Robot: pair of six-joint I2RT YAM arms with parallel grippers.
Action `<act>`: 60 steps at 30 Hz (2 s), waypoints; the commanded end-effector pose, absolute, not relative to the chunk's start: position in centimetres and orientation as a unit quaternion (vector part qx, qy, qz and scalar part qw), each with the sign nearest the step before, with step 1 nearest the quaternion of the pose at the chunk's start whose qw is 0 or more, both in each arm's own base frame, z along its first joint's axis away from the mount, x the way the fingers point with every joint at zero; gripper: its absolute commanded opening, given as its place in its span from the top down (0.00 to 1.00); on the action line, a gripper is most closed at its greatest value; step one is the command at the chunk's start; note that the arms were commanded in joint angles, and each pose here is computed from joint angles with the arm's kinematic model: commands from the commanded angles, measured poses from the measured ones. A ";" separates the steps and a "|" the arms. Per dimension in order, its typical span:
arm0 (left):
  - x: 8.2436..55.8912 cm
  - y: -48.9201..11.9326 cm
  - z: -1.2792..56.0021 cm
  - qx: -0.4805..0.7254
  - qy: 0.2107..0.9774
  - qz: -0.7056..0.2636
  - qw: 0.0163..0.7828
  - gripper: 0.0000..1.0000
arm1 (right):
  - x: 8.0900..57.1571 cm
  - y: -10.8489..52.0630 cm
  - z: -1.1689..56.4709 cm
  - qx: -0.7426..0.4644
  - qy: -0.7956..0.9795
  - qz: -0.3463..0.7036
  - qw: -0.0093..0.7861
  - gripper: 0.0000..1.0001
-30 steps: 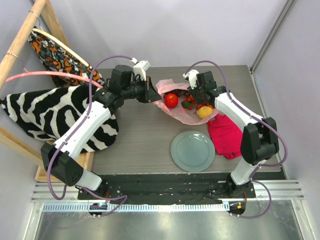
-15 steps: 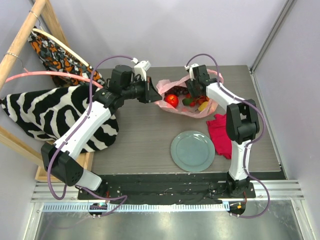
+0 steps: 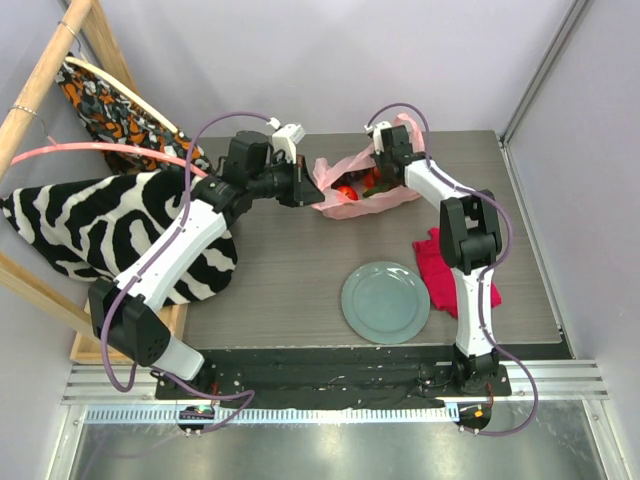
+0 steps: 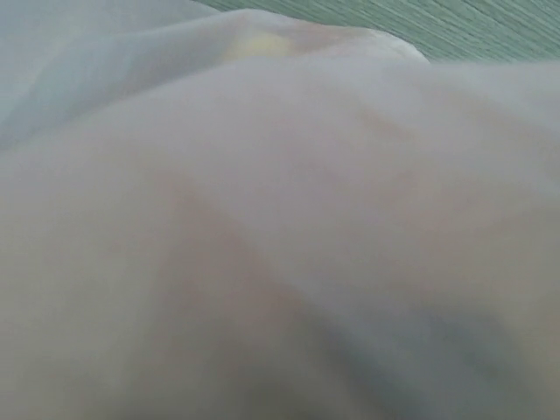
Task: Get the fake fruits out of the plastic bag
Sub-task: Take out the fake fruit from the plastic bag, then place the fake fruit on the plate.
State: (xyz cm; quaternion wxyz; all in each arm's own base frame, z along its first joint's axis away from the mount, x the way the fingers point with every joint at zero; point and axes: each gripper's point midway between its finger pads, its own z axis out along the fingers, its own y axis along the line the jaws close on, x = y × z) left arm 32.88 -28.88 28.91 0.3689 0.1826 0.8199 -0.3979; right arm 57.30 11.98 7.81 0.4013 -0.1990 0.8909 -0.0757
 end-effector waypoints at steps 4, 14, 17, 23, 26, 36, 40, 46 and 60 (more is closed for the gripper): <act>34.9 -28.5 29.7 0.158 0.817 -0.378 0.406 1.00 | 53.9 14.6 19.9 -0.215 0.853 0.035 0.474 0.99; 37.7 -29.8 29.2 0.119 0.823 -0.384 0.401 1.00 | 44.6 16.4 26.4 -0.242 0.826 0.146 0.487 0.99; 39.0 -30.3 29.7 0.111 0.822 -0.384 0.405 1.00 | 41.8 17.0 27.5 -0.251 0.826 0.180 0.471 0.99; 40.3 -30.9 29.3 0.112 0.823 -0.381 0.406 1.00 | 35.7 18.0 32.9 -0.297 0.785 0.215 0.499 0.99; 40.8 -30.5 28.6 0.103 0.830 -0.365 0.409 1.00 | 31.7 19.1 32.8 -0.358 0.772 0.222 0.476 0.99; 40.9 -29.7 28.7 0.100 0.833 -0.347 0.419 1.00 | 22.9 17.7 24.3 -0.490 0.769 0.178 0.369 0.99; 40.3 -29.0 28.8 0.108 0.833 -0.333 0.428 1.00 | 23.4 17.5 20.7 -0.492 0.777 0.167 0.357 0.99; 39.4 -28.4 29.0 0.111 0.832 -0.332 0.430 1.00 | 24.7 15.2 14.4 -0.507 0.794 0.094 0.323 0.99; 37.7 -28.1 27.8 0.117 0.837 -0.340 0.414 1.00 | 27.2 16.8 23.4 -0.445 0.775 0.106 0.436 0.37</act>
